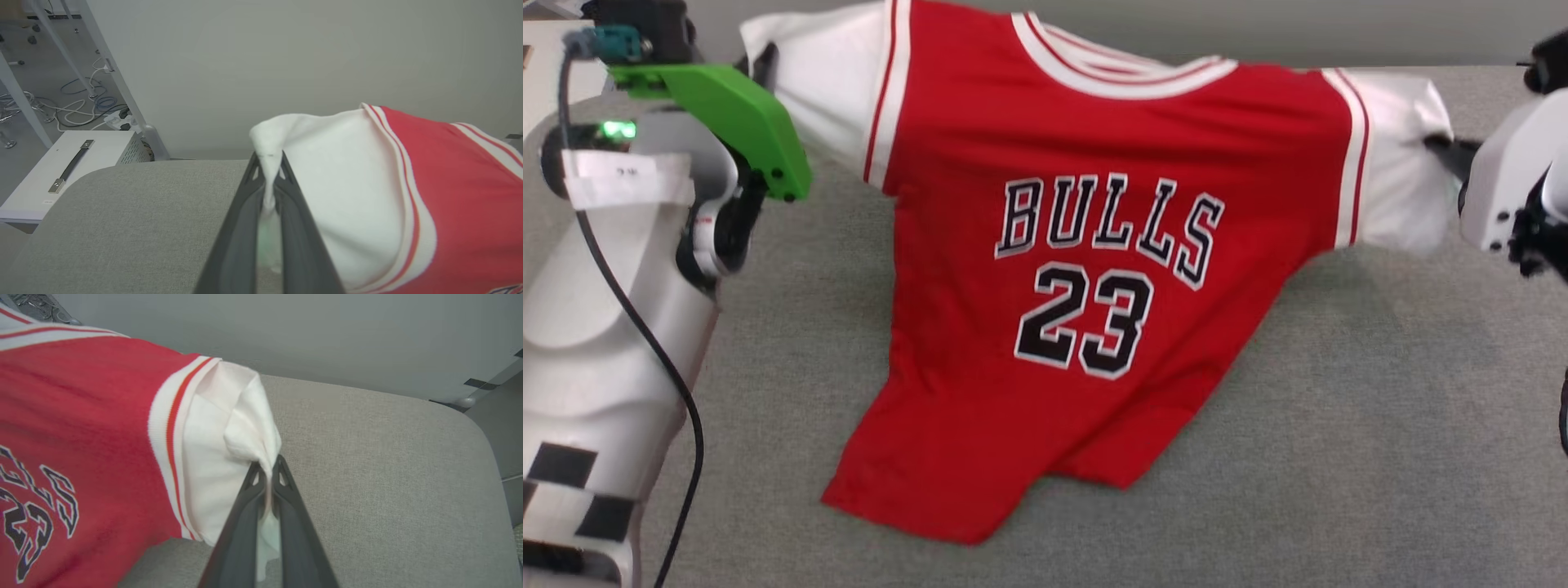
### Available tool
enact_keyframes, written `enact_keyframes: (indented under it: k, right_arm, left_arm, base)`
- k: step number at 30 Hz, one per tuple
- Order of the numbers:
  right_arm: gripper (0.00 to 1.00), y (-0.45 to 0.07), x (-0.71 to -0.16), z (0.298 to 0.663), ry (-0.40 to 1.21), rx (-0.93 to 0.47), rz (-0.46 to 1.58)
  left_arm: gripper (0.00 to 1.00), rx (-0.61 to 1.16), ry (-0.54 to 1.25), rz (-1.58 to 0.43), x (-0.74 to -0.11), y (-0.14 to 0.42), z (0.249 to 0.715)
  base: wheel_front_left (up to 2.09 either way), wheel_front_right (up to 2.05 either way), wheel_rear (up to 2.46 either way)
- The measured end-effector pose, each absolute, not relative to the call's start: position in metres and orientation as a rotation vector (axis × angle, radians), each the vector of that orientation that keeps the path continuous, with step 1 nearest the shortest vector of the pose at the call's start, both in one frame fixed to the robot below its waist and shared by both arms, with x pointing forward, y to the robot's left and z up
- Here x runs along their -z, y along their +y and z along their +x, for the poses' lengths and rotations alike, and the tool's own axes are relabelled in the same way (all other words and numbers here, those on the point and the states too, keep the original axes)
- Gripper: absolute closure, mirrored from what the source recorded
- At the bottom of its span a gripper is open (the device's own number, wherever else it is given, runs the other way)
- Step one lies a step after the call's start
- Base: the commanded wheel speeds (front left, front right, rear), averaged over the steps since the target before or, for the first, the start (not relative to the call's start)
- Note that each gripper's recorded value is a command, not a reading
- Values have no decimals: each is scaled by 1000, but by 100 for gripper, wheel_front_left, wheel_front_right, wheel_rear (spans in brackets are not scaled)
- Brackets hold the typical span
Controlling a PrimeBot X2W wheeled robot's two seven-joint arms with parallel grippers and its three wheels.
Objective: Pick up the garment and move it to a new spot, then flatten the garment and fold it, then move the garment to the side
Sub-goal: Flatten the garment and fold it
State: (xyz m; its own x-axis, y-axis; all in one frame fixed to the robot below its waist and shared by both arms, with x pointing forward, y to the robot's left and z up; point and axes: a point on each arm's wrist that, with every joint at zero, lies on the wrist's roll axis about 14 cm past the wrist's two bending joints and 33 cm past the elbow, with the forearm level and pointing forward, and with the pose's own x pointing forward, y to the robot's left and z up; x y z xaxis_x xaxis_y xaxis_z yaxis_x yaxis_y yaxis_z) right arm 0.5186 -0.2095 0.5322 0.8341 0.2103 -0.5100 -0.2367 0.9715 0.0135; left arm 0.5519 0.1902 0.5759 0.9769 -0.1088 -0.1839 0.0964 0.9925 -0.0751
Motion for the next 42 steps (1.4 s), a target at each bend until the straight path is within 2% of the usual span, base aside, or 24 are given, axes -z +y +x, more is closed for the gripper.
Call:
enact_keyframes:
  k: [9, 14, 15, 21, 25, 33, 42]
  right_arm:
    - [100, -212, -635, 592, 215, -170, -41]
    - [100, -214, -689, 622, 47, -136, -30]
    - [100, -217, -720, 635, -53, -115, -33]
    - [100, -219, -753, 657, -165, -91, -27]
    - [100, -220, -741, 674, -158, -83, -21]
    - [100, -207, -658, 706, -18, -112, -18]
    - [100, -193, -570, 707, 140, -169, -17]
  left_arm:
    - [100, 54, -86, -35, -667, 198, 612]
    - [100, 42, -228, -12, -715, 198, 635]
    - [100, 35, -309, 3, -740, 197, 645]
    - [100, 36, -382, 10, -760, 193, 666]
    - [100, 41, -360, 2, -742, 189, 684]
    - [100, 29, -222, -32, -655, 190, 717]
    - [100, 49, 50, -130, -528, 184, 716]
  base:
    - [0, 0, 0]
    - [0, 0, 0]
    - [0, 0, 0]
    - [0, 0, 0]
    - [0, 0, 0]
    - [0, 0, 0]
    - [0, 0, 0]
